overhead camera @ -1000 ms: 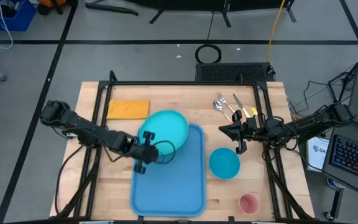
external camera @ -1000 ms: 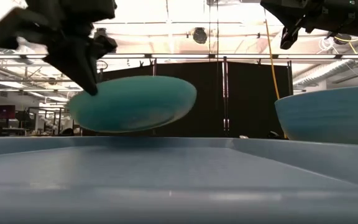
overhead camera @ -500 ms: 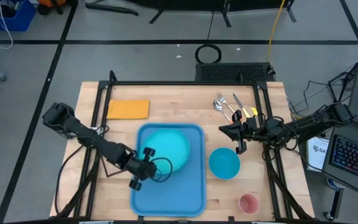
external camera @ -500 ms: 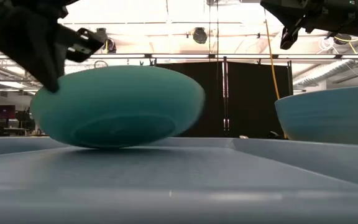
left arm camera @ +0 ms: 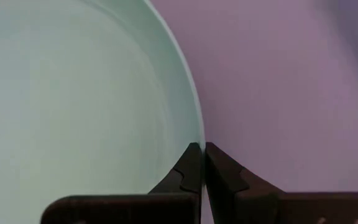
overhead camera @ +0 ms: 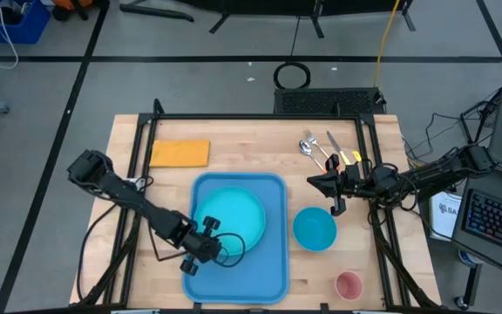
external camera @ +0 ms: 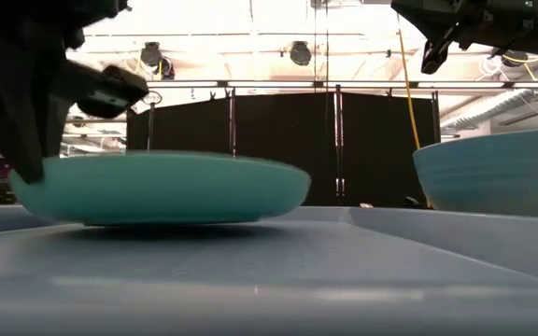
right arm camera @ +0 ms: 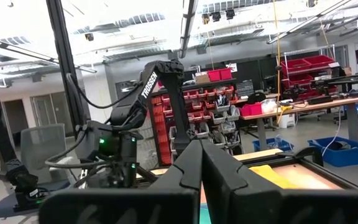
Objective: Set up tray
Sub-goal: Put the light blue plate on the blue tray
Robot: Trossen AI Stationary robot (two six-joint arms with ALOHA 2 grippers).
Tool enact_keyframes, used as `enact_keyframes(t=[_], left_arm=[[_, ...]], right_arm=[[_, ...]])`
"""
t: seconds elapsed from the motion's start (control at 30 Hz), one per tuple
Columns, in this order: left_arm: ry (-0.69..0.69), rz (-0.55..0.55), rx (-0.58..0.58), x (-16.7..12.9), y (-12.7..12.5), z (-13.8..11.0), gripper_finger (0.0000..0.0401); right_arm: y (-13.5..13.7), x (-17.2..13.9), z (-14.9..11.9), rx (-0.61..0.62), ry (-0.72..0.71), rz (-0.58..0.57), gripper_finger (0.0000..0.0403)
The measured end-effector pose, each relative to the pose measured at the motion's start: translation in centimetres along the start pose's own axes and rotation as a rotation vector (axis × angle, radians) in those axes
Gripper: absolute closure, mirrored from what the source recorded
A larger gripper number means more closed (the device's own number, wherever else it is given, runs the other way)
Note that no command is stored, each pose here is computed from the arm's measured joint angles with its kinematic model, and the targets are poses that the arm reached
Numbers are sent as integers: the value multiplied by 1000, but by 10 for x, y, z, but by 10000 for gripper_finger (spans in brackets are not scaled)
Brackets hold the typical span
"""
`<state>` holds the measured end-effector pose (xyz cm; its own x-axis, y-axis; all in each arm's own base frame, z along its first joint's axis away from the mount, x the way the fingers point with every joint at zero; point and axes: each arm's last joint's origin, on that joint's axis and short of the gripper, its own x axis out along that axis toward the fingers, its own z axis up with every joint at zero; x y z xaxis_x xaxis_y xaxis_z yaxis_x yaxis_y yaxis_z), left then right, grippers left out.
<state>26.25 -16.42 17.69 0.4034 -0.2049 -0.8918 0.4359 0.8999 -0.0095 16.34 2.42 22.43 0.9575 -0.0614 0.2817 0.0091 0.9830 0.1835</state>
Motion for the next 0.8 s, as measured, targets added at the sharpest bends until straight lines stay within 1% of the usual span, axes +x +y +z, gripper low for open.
enact_keyframes(t=[0.13, 0.23, 0.4, 0.53, 0.7, 0.8], left_arm=[[-48, -29, 24, -3, -4, 12, 396], [-70, -65, 19, -2, -4, 19, 396], [10, -73, 11, 12, -2, 13, 396], [31, -85, 12, 23, -3, 12, 396], [9, -89, 17, 26, -5, 14, 394], [-14, -112, 19, 25, -6, 19, 392]], right_arm=[[0, 0, 0, -1, 0, 0, 403], [0, 0, 0, 0, 1, 0, 403], [0, 0, -1, -2, 5, 0, 403], [-1, 1, -1, -3, 7, -21, 403], [-1, 1, -2, -3, 8, -24, 403], [-1, 1, -2, -3, 7, -24, 403]])
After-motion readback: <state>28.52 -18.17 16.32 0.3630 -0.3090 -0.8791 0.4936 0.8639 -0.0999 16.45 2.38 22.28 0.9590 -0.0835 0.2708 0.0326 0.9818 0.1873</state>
